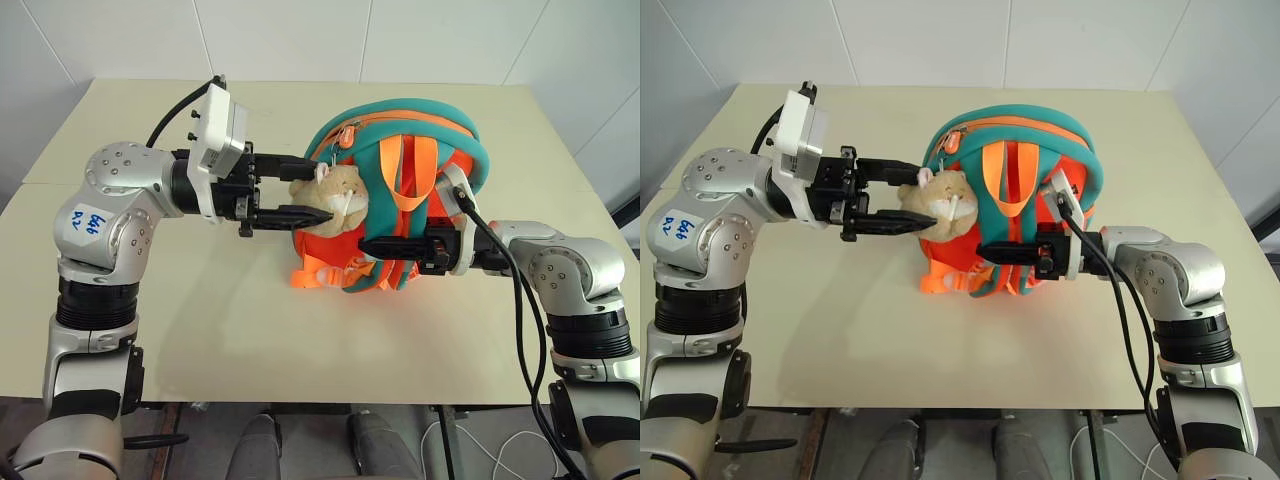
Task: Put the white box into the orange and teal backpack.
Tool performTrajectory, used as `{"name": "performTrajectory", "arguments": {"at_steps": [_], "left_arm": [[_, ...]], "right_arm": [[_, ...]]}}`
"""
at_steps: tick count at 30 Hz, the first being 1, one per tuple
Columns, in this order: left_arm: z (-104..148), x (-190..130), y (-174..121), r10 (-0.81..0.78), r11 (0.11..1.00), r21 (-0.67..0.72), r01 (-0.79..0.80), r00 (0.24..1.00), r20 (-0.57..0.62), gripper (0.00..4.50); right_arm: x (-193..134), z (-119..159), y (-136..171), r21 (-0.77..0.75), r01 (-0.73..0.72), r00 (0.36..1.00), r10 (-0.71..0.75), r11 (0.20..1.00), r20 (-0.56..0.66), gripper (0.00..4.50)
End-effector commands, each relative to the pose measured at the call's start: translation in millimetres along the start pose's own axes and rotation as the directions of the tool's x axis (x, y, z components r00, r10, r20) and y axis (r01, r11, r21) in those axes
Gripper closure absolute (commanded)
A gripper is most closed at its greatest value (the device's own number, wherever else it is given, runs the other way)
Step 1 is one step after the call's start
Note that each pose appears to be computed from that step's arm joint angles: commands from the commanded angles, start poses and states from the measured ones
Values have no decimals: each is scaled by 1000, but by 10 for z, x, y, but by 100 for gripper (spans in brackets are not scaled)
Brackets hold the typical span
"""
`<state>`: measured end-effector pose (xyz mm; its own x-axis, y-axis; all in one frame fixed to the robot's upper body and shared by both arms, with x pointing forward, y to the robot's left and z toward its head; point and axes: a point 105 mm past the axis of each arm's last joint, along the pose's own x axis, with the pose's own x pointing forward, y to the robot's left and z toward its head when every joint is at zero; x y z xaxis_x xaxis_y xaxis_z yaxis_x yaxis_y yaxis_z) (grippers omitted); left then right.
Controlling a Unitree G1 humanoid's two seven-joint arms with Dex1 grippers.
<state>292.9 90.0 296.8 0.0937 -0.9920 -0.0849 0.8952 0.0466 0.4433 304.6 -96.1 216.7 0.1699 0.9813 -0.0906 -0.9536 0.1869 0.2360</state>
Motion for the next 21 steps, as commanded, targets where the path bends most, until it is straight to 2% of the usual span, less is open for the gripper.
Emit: {"name": "performTrajectory", "arguments": {"at_steps": [1, 6, 10, 13, 16, 18, 21], "left_arm": [[48, -109, 69, 49, 996, 73, -46, 998, -35, 314], [109, -326, 277, 158, 981, 128, -149, 986, -61, 438], [203, -561, 418, 229, 965, 144, -218, 971, -66, 445], [241, -874, 462, 269, 961, 84, -262, 958, -97, 445], [-81, -1154, 360, 256, 964, -12, -267, 936, -244, 445], [-315, -1263, 299, 254, 952, -96, -292, 924, -287, 445], [-645, -1316, 230, 248, 944, -123, -305, 906, -343, 445]], "right_arm": [[-5, 156, 69, -68, -16, 999, 18, 998, 34, 450], [-15, 158, 68, -69, -5, 999, 8, 998, 40, 450], [-30, 149, 71, -67, 4, 999, -1, 998, 41, 450], [-55, 130, 89, -63, 17, 999, -15, 998, 43, 450], [-87, 113, 103, -58, 35, 998, -32, 998, 49, 450], [-104, 101, 113, -55, 46, 998, -43, 997, 55, 450], [-100, 94, 129, -48, 56, 996, -52, 997, 65, 450]]}}
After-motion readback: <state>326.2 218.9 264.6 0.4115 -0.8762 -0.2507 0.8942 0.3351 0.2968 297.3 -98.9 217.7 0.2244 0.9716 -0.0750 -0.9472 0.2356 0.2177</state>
